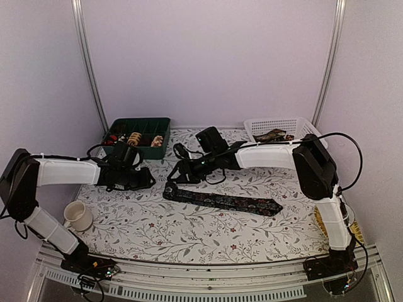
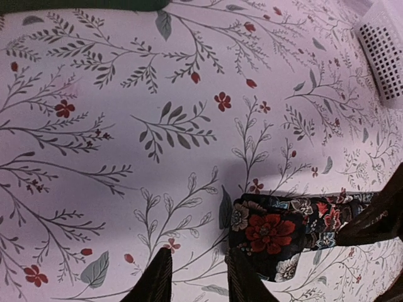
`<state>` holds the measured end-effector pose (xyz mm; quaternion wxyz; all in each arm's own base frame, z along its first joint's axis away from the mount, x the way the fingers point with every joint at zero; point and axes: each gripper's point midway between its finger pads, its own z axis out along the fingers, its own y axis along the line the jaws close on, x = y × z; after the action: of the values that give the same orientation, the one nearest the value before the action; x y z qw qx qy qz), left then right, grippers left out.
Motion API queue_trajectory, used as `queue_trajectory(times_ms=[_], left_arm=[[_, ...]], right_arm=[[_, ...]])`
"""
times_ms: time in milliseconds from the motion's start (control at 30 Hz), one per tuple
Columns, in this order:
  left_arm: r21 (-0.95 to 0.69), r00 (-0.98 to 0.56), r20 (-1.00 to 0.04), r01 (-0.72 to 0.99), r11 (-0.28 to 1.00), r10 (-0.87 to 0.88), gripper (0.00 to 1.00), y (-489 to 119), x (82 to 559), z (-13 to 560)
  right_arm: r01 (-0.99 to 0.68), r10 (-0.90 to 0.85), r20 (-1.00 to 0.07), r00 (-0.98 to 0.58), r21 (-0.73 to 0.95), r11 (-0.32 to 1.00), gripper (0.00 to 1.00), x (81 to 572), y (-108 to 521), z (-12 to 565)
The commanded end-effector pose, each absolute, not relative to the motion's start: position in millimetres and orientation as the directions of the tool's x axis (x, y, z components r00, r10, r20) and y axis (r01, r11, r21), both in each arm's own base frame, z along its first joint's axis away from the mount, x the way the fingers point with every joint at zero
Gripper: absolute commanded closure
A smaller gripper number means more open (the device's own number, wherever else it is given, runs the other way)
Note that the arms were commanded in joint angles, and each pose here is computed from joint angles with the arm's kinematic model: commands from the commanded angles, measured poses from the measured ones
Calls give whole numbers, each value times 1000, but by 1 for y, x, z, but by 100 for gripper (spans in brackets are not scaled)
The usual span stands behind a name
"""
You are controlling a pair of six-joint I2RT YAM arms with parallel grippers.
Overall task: Roll the ties
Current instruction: Roll the tie at the center of the board.
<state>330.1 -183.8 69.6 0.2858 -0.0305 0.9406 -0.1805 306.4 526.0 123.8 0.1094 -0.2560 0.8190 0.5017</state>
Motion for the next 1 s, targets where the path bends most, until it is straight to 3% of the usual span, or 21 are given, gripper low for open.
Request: queue_trajectory(times_ms=[0,400,967], left_arm=[[-420,-821,-555,137,897,-134,71,-203,344,73],[-475,-845,-526,196,858,-99,82,-227,349,63],[-513,-861,-507,261,818,-44,87,-258,345,57]], right_arm=[[-447,-336,-324,-884,794,412,47,305,529,66],[-404,-346,-268,-899,814,418,51,302,533,39],[-377,-333,-245,-910,823,424,53,307,537,32]])
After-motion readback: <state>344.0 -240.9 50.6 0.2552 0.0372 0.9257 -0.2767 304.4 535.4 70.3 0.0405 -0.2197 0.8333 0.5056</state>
